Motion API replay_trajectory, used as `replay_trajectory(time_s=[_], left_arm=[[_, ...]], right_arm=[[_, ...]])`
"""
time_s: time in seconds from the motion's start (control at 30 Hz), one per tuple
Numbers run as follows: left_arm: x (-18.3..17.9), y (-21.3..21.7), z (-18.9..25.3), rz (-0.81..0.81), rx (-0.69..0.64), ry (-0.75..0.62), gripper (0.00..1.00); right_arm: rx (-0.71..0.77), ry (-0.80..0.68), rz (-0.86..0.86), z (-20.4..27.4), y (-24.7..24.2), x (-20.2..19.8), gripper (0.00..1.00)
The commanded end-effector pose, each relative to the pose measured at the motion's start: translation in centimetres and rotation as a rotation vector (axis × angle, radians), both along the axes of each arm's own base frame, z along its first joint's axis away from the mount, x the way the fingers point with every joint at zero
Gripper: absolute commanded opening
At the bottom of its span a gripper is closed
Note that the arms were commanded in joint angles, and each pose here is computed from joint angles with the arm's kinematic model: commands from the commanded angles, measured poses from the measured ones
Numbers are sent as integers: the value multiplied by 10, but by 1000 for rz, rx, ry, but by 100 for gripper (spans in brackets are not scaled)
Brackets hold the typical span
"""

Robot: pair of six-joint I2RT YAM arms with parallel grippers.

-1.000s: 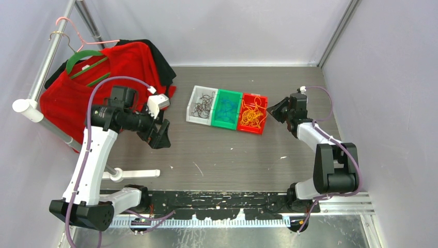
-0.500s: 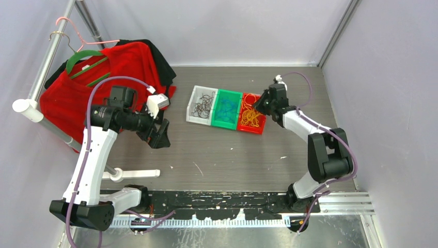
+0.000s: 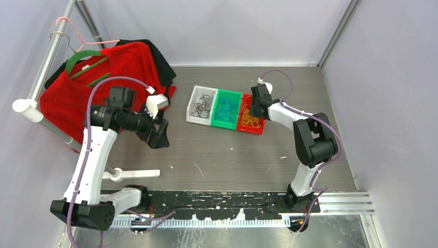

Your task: Untangle the cables

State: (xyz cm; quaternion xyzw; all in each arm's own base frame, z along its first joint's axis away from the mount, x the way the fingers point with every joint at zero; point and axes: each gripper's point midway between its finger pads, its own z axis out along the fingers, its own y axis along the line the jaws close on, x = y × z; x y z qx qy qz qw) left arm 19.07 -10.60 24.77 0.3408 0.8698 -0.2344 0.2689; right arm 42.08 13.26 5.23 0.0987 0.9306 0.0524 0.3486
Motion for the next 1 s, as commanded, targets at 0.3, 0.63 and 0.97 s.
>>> replay_trajectory(time_s=[0.3,0.63,0.97], left_arm=[[37,6,-22,80,-14,-38,99],[116,41,-66,346,-61,-193,99],[182,63,-138,555,-170,-460,100]], right_arm=[[66,-300,20,152,-5,-9,100],[-193,-588,-393,180,-124,-53,100],[-375,-560,-696,90,-225,-96,100]])
